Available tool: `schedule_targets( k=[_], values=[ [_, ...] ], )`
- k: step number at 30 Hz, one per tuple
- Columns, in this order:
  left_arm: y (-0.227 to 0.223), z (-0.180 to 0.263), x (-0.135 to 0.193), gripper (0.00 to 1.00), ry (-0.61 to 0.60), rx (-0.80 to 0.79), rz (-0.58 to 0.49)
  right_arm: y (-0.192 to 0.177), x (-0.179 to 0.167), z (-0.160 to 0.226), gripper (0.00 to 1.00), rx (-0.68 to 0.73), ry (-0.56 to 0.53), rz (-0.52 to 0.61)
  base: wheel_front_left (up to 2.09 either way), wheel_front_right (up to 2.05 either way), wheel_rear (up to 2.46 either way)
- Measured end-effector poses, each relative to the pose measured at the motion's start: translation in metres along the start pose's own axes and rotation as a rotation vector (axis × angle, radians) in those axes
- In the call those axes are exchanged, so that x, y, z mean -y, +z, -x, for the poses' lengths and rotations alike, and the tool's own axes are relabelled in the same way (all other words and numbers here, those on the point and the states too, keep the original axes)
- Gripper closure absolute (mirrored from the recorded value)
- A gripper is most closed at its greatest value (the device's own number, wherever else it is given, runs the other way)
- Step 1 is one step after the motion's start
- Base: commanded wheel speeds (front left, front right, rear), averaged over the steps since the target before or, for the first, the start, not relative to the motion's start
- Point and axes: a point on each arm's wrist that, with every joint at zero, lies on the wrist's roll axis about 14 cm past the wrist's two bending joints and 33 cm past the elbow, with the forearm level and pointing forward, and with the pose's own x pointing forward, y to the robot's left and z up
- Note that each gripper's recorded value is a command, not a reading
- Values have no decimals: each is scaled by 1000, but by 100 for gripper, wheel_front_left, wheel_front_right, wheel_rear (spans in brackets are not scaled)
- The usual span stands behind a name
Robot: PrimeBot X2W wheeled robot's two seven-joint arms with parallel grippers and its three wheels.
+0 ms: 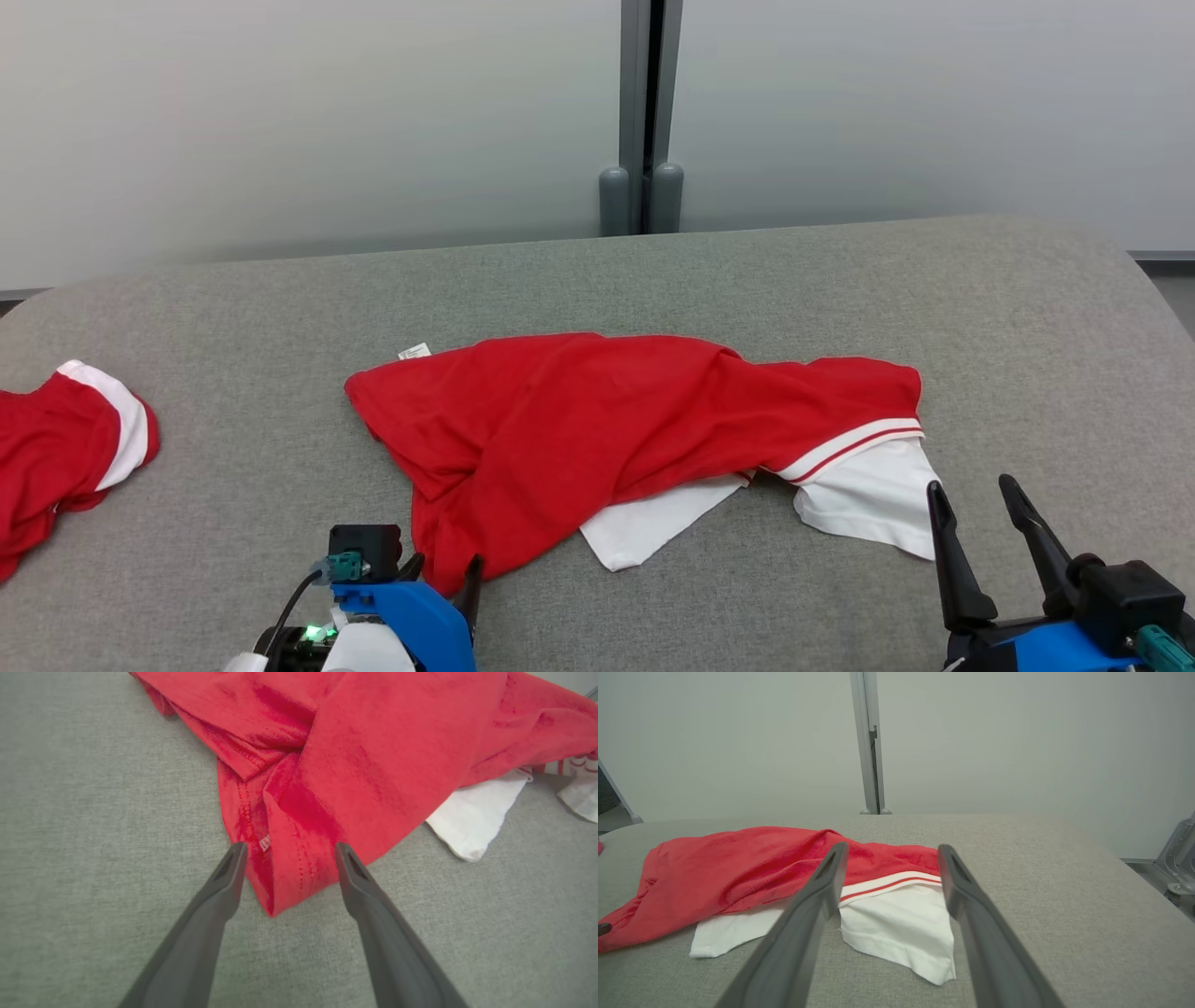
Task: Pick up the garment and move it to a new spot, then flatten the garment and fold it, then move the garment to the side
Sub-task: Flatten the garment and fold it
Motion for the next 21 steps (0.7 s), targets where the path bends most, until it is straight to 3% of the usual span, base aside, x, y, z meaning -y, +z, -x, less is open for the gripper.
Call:
schedule_targets(
  k=[13, 14, 15, 16, 17, 21],
  values=[
    [-12, -20, 6, 0, -24, -120, 41, -6, 5, -4, 0, -18, -18, -10, 0, 0, 0],
    [-13, -21, 8, 21, -31, -125, 42, -6, 6, -4, 0, -18, -19, -10, 0, 0, 0],
    [-14, -21, 9, 66, -35, -131, 41, -6, 6, -4, 0, -17, -21, -10, 0, 0, 0],
    [-13, -22, 10, 93, -38, -124, 38, -6, 7, -3, 0, -17, -23, -10, 0, 0, 0],
    [-11, -22, 11, 100, -40, -116, 46, -6, 7, -3, 0, -16, -24, -12, 0, 0, 0],
    [7, -22, 14, 100, -57, -30, 98, -4, 8, -4, 0, -12, -26, -15, 0, 0, 0]
  ],
)
